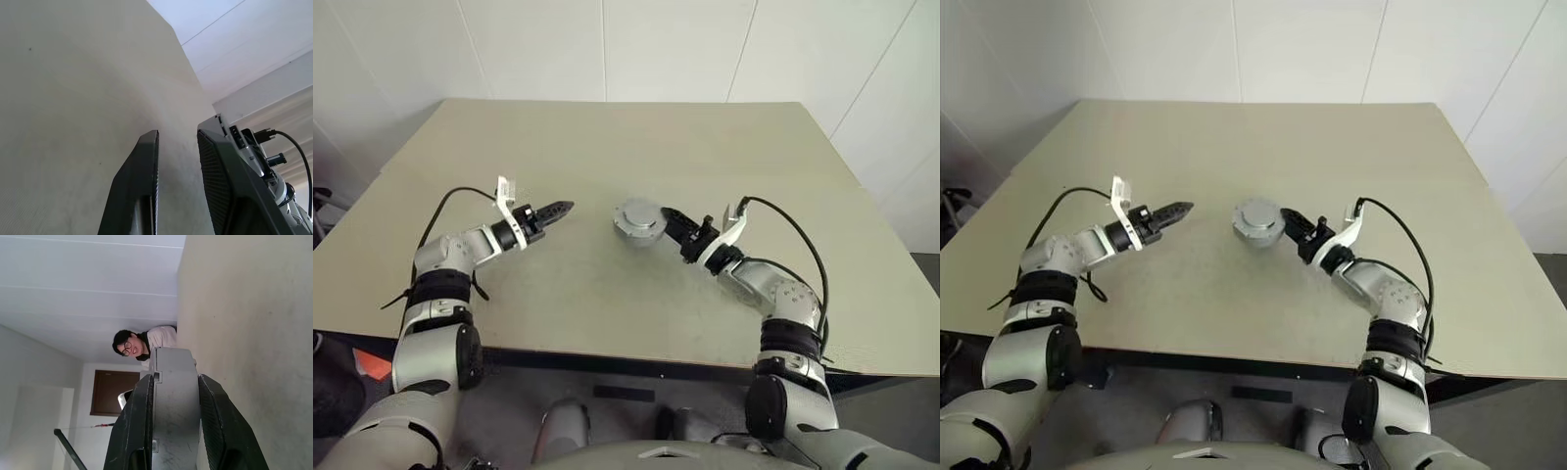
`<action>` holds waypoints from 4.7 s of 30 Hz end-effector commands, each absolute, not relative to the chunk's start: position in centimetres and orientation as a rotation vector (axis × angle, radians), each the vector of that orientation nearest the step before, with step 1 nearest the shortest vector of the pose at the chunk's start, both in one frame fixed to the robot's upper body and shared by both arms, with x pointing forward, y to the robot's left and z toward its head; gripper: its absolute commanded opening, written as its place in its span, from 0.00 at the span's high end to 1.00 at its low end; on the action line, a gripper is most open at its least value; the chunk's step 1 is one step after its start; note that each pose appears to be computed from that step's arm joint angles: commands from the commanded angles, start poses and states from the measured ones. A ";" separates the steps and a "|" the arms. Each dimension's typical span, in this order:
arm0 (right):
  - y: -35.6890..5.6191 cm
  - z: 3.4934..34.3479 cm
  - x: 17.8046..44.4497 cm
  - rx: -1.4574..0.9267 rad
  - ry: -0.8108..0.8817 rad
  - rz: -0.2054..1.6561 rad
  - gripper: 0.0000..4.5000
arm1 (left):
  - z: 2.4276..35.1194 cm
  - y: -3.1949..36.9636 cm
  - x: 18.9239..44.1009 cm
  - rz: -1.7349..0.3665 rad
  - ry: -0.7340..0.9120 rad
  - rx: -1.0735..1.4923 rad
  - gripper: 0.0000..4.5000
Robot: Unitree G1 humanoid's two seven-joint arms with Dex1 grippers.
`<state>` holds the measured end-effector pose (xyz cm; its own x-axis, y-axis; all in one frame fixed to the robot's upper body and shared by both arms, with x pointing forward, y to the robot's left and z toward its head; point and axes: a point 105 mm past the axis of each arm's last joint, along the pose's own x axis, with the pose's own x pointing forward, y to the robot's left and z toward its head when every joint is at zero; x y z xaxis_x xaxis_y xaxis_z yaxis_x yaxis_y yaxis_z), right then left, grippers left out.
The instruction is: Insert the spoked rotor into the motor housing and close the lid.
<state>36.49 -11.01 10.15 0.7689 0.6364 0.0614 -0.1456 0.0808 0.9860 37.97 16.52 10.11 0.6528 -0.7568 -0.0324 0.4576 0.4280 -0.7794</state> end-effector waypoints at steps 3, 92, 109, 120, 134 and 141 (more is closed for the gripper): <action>-10.9 13.0 37.5 1.399 0.349 0.684 0.74 | 12.4 15.8 37.3 -0.848 0.359 -0.934 0.71; -9.6 14.6 38.5 1.304 0.380 0.708 0.74 | 14.8 3.8 39.4 -0.973 0.332 -1.142 0.35; -8.6 14.1 38.1 1.247 0.400 0.717 0.74 | 15.0 3.5 39.7 -0.958 0.330 -1.144 0.47; -8.5 13.6 38.2 1.189 0.405 0.689 0.74 | 15.1 3.4 39.6 -0.954 0.334 -1.150 0.47; -8.6 13.5 38.2 1.239 0.427 0.696 0.30 | 15.2 3.4 39.7 -0.946 0.326 -1.141 0.47; -10.3 13.3 38.9 1.256 0.384 0.619 0.30 | 16.1 4.6 40.6 -0.918 0.276 -1.156 0.47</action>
